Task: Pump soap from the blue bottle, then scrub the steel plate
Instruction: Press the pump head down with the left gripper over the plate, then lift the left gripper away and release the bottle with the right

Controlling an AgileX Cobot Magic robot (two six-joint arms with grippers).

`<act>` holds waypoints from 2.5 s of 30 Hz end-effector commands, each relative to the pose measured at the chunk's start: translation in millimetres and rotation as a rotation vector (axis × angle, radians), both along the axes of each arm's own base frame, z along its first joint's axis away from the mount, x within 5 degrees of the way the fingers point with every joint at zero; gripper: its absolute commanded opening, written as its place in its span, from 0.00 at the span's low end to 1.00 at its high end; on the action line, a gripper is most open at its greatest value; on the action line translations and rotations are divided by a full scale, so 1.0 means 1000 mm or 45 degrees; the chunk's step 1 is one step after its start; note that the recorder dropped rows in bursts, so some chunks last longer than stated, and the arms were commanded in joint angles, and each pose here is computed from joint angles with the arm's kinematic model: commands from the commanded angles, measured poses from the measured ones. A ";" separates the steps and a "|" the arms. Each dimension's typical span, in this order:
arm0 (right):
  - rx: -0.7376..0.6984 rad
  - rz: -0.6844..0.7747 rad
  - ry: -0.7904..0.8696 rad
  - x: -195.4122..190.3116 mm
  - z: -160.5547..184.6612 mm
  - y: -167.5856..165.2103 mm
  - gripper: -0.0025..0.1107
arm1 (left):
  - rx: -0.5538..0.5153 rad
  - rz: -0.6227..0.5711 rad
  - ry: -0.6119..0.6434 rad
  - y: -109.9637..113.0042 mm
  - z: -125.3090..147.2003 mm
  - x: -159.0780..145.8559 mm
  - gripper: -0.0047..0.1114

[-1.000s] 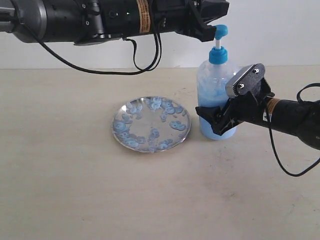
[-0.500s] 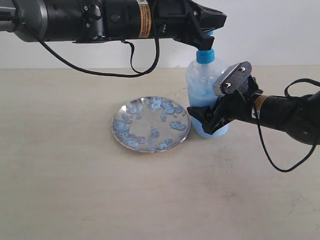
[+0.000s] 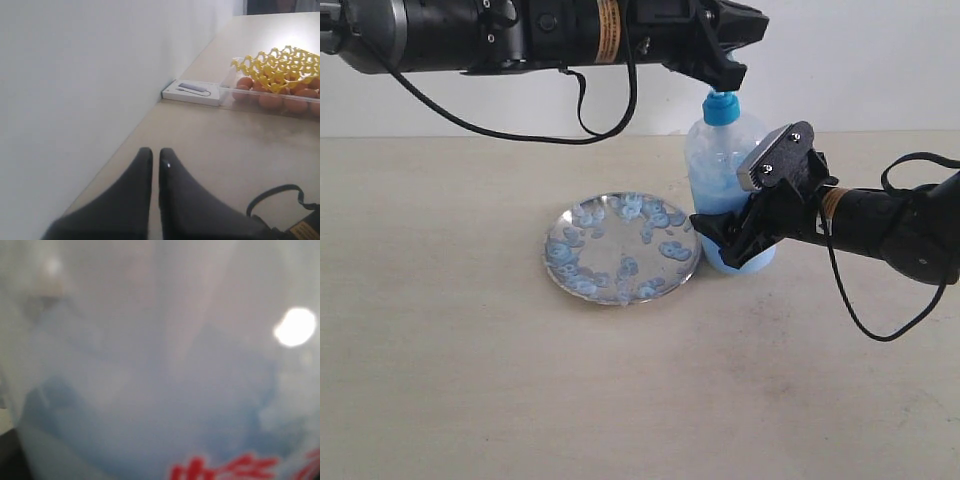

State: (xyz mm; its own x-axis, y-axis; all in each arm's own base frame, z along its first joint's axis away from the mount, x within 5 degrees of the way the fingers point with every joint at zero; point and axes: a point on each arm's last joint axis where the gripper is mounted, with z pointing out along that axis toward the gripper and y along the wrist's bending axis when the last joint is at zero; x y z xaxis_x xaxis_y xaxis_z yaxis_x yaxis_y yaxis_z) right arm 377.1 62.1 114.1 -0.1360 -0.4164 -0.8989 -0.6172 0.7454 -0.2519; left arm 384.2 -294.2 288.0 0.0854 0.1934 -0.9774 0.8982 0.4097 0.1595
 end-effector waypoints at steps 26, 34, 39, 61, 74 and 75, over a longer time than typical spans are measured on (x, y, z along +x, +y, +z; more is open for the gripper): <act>-0.081 0.010 0.076 -0.004 -0.012 -0.001 0.02 | 0.106 0.190 0.046 0.027 0.005 -0.022 0.08; -0.094 0.017 0.067 -0.004 -0.012 -0.001 0.02 | 0.152 0.104 0.072 0.020 -0.017 -0.020 0.08; -0.094 0.017 0.067 -0.004 -0.012 -0.001 0.02 | 0.162 0.122 0.129 0.020 -0.025 -0.018 0.08; -0.093 0.019 0.069 -0.004 -0.012 -0.001 0.02 | 0.336 0.153 0.291 0.017 -0.078 -0.007 0.08; -0.047 0.023 0.039 -0.003 -0.009 0.001 0.02 | -0.042 0.060 -0.024 0.042 0.046 -0.063 0.08; -0.033 0.017 0.031 -0.003 -0.008 0.001 0.02 | -0.043 0.061 -0.037 0.047 0.050 -0.070 0.08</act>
State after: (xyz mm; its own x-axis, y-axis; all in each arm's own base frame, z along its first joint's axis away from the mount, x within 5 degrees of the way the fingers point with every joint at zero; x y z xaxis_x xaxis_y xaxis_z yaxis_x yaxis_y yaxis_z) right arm 377.2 61.0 112.1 -0.1536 -0.4225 -0.8932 -0.6130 0.7498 -0.2493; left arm 333.7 -256.3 324.2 0.0722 0.1836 -0.9803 0.8726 0.4645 0.1512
